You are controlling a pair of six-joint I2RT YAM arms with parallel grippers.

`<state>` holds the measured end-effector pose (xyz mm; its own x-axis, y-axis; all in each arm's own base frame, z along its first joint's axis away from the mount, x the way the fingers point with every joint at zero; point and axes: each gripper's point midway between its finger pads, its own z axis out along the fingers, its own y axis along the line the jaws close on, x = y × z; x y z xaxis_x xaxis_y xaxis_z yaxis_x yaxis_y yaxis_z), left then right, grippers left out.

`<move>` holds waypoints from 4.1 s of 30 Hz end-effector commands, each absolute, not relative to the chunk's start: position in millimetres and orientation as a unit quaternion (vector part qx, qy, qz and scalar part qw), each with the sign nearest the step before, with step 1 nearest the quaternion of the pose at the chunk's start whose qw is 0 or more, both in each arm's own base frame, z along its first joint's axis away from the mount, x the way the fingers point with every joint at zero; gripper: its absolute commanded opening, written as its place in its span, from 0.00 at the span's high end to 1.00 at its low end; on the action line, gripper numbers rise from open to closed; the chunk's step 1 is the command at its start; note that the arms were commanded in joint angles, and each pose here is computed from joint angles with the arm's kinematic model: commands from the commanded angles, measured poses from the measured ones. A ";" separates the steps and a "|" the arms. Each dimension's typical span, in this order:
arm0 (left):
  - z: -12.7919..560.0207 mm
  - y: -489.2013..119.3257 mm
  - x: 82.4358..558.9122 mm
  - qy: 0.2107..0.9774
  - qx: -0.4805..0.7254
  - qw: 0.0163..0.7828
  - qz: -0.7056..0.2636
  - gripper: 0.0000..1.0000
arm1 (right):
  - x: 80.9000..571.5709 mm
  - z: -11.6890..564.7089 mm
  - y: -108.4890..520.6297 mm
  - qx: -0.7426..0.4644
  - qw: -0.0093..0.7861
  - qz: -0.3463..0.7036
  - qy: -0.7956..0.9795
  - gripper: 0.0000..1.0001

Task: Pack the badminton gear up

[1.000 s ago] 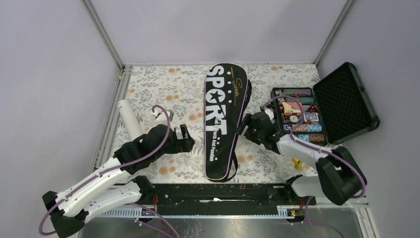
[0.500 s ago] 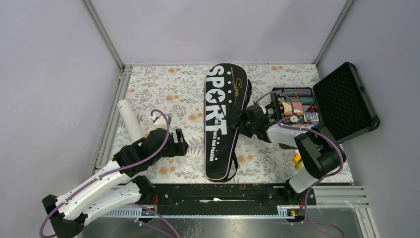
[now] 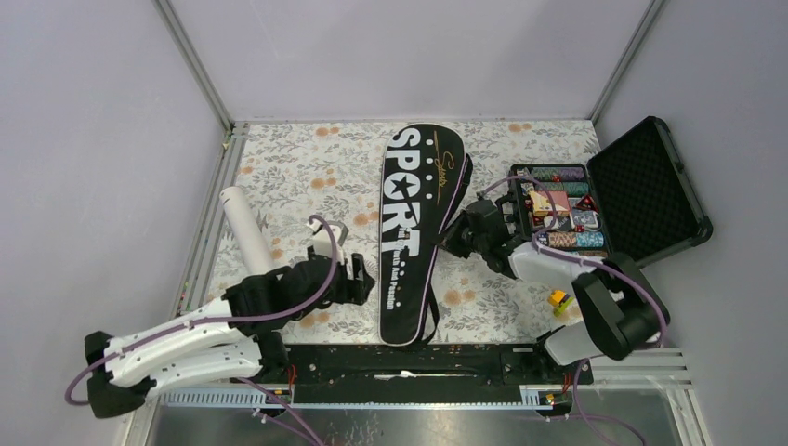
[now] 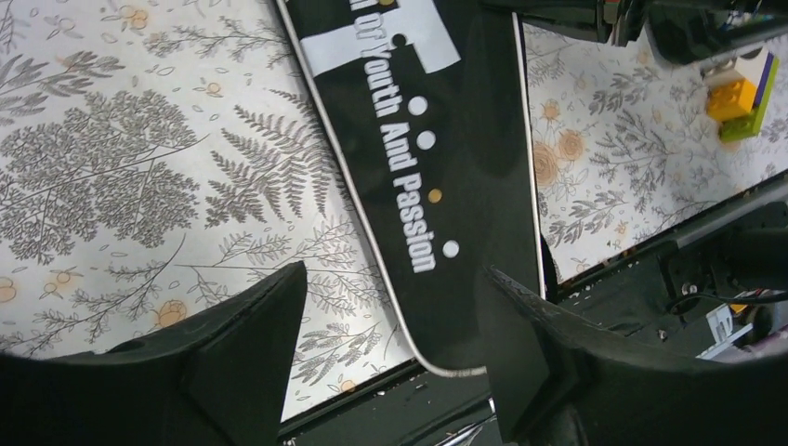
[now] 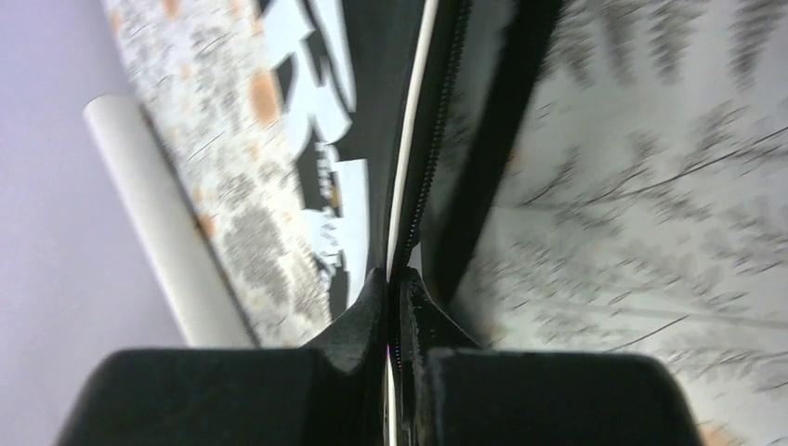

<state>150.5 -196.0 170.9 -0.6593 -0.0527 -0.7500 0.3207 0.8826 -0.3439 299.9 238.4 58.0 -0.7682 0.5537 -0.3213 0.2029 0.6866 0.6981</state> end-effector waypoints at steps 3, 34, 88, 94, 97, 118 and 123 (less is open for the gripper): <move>212.1 -230.2 160.2 0.846 0.085 0.484 -0.206 0.24 | 273.3 130.2 282.9 0.202 0.261 0.421 0.845 1.00; 187.3 -286.8 142.7 0.831 0.197 0.521 0.008 0.91 | 237.5 227.1 306.5 0.212 0.284 0.520 0.777 0.94; 260.8 -182.4 75.0 0.819 0.082 0.396 -0.407 1.00 | 305.1 143.1 208.5 0.075 0.455 0.419 0.782 0.28; 261.6 -178.8 77.6 0.816 0.073 0.401 -0.409 1.00 | 301.8 160.4 242.1 0.050 0.416 0.520 0.744 0.37; 259.8 -178.8 78.7 0.819 0.076 0.404 -0.401 1.00 | 297.1 176.8 249.6 0.052 0.402 0.560 0.722 0.55; 246.1 -179.6 78.8 0.813 0.067 0.404 -0.414 1.00 | 326.6 299.2 270.8 0.090 0.438 0.578 0.683 0.61; 247.5 -182.9 77.6 0.815 0.074 0.402 -0.411 1.00 | 345.5 283.0 302.1 0.053 0.402 0.506 0.762 0.47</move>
<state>75.4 -166.4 213.4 -0.6771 -0.1024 -0.7288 0.4484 0.7278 -0.5189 336.6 283.2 274.5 -0.6635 0.5804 -0.4722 -0.3062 0.3652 0.8791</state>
